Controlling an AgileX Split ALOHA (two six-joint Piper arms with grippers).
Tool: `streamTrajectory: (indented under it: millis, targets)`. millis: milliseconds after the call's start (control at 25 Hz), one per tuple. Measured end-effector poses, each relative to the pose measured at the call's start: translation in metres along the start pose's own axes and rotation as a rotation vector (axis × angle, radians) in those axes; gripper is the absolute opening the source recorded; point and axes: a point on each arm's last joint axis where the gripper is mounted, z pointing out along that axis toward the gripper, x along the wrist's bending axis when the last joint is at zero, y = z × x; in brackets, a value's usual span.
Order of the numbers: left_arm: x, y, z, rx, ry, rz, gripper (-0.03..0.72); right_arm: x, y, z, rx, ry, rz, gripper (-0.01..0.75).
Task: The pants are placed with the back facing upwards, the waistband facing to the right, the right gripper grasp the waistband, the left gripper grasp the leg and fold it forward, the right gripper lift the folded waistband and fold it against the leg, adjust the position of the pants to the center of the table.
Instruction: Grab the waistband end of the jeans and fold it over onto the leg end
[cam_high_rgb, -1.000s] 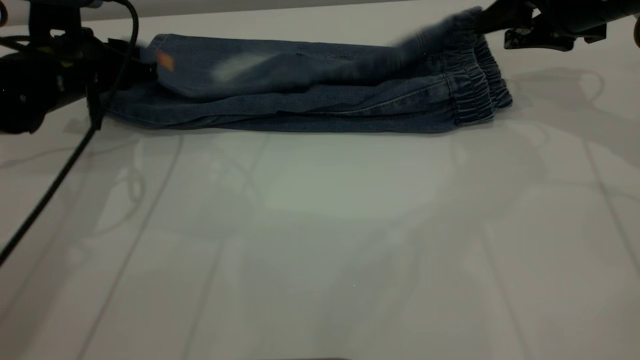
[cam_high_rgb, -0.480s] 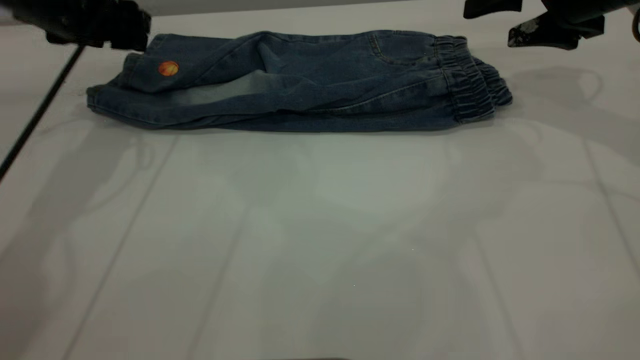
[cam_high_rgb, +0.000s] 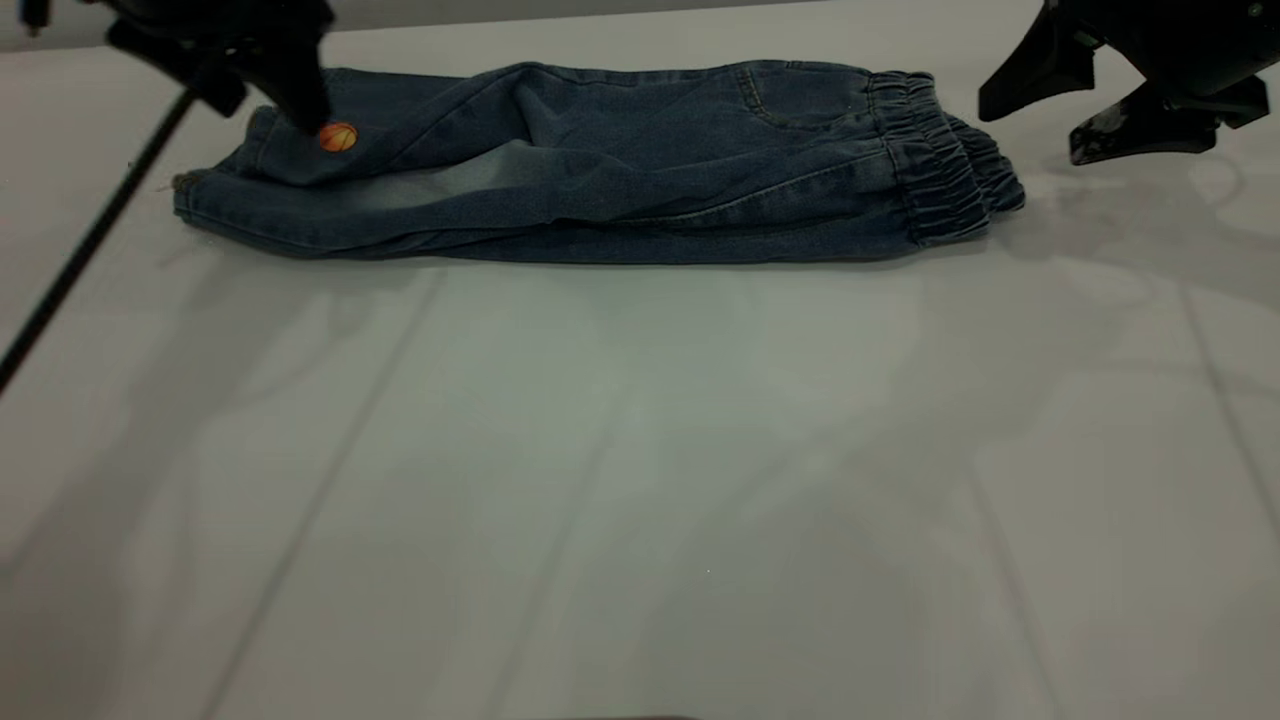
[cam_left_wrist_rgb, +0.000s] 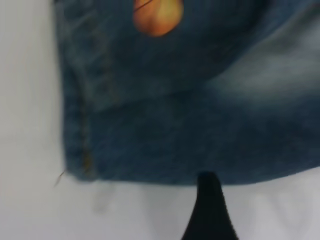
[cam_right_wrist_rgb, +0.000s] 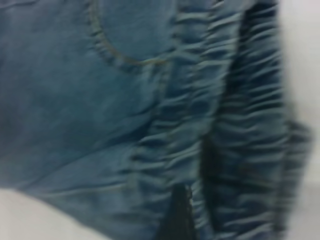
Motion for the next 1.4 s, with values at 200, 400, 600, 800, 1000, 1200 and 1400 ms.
streamTrajectory:
  millis: [200, 400, 600, 800, 1000, 1200, 1400]
  targets:
    - [-0.028, 0.011, 0.002, -0.077, -0.014, 0.069, 0.489, -0.008, -0.003, 0.009, -0.011, -0.020, -0.023, 0.591]
    - [-0.049, 0.015, 0.018, -0.128, -0.028, 0.090, 0.489, -0.015, -0.008, 0.022, -0.024, 0.005, -0.044, 0.591]
    - [-0.060, 0.015, 0.034, -0.162, -0.044, 0.044, 0.489, -0.011, -0.008, 0.023, -0.044, 0.059, -0.098, 0.591]
    - [-0.067, 0.014, 0.049, -0.185, -0.053, 0.026, 0.489, -0.009, -0.006, 0.023, -0.056, 0.073, -0.132, 0.591]
    - [-0.074, 0.008, 0.063, -0.166, -0.061, 0.029, 0.489, 0.003, -0.006, 0.029, -0.054, 0.086, -0.185, 0.591]
    - [-0.075, 0.007, 0.067, -0.165, -0.062, 0.023, 0.489, 0.014, -0.009, 0.038, -0.044, 0.034, -0.242, 0.591]
    - [-0.075, 0.006, 0.071, -0.166, -0.061, 0.022, 0.489, 0.007, -0.011, 0.043, -0.040, -0.037, -0.232, 0.591]
